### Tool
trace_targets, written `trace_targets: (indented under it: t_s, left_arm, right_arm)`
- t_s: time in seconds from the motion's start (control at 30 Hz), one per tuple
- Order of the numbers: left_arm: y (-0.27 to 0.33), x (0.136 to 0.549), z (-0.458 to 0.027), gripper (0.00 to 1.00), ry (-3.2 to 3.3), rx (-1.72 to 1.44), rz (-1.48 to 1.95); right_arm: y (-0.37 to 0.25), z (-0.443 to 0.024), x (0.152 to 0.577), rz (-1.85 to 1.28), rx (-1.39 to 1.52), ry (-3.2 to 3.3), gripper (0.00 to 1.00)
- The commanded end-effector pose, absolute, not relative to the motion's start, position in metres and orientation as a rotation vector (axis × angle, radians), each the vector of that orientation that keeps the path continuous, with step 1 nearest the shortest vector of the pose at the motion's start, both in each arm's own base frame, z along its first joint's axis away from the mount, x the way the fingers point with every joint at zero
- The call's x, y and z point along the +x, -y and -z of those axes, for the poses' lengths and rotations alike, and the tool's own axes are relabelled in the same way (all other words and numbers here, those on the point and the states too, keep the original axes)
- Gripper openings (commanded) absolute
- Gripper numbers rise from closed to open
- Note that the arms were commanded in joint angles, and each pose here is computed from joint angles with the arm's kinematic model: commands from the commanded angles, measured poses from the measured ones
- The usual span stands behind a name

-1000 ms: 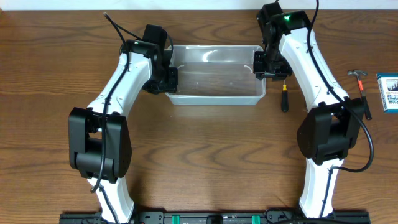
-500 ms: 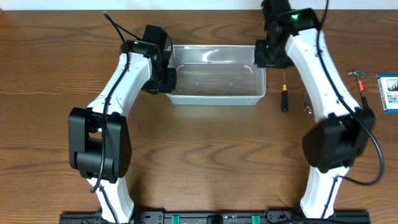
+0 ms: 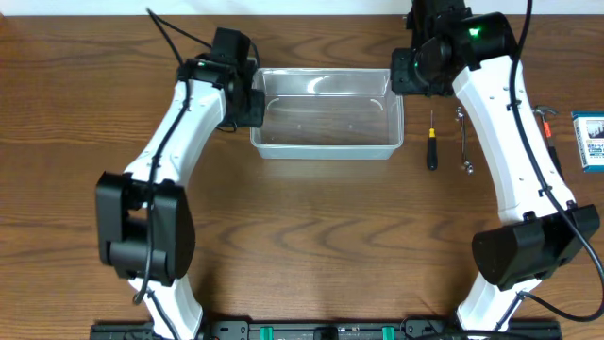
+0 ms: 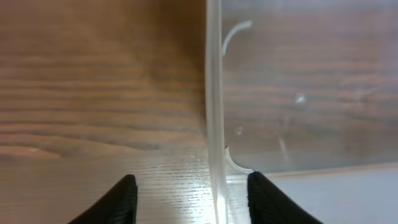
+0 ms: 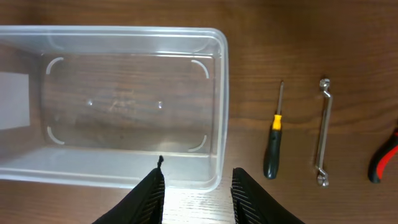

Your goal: Pack container

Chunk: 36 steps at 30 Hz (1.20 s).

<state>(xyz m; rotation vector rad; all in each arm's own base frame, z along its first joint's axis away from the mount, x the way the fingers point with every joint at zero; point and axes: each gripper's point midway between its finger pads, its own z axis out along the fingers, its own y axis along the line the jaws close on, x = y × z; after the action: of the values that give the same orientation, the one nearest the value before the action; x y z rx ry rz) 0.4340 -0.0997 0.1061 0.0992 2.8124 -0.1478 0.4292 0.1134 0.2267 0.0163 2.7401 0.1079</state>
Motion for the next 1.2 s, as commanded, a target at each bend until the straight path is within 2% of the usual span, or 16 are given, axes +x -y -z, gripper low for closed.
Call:
trace_targets:
  t_s: [0.0,0.17,0.3,0.33,0.43,0.47,0.57,0.6,0.8,0.93,1.17]
  left_arm:
    - [0.092,0.442,-0.150,0.49,-2.699,0.071,0.149]
    - [0.092,0.436,-0.177,0.48,-2.644,0.073,0.176]
    - [0.094,0.428,-0.202,0.43,-2.601,0.080,0.209]
    - [0.093,0.426,-0.209,0.41,-2.586,0.079,0.208]
    - [0.080,0.422,-0.228,0.38,-2.536,0.040,0.146]
    - [0.074,0.422,-0.232,0.39,-2.525,0.024,0.116]
    - [0.049,0.416,-0.245,0.87,-2.497,-0.035,-0.007]
    - [0.041,0.413,-0.248,1.00,-2.495,-0.055,-0.039]
    - [0.007,0.391,-0.255,0.98,-2.527,-0.149,-0.102]
    - [-0.014,0.380,-0.258,0.98,-2.535,-0.214,-0.124]
    - [-0.042,0.372,-0.265,0.98,-2.519,-0.307,-0.151]
  right_arm:
    - [-0.120,-0.235,0.425,-0.121,-0.029,-2.722,0.36]
    - [-0.140,-0.236,0.420,-0.213,-0.120,-2.728,0.38]
    - [-0.184,-0.242,0.409,-0.426,-0.362,-2.692,0.40]
    - [-0.192,-0.243,0.407,-0.443,-0.389,-2.681,0.37]
    - [-0.220,-0.244,0.407,-0.461,-0.476,-2.630,0.13]
    - [-0.228,-0.246,0.407,-0.469,-0.495,-2.613,0.11]
    - [-0.261,-0.241,0.407,-0.489,-0.575,-2.563,0.09]
    - [-0.271,-0.237,0.406,-0.494,-0.601,-2.557,0.08]
    - [-0.324,-0.184,0.393,-0.503,-0.748,-2.617,0.01]
    - [-0.336,-0.155,0.389,-0.492,-0.788,-2.662,0.01]
    - [-0.338,-0.136,0.390,-0.473,-0.831,-2.686,0.01]
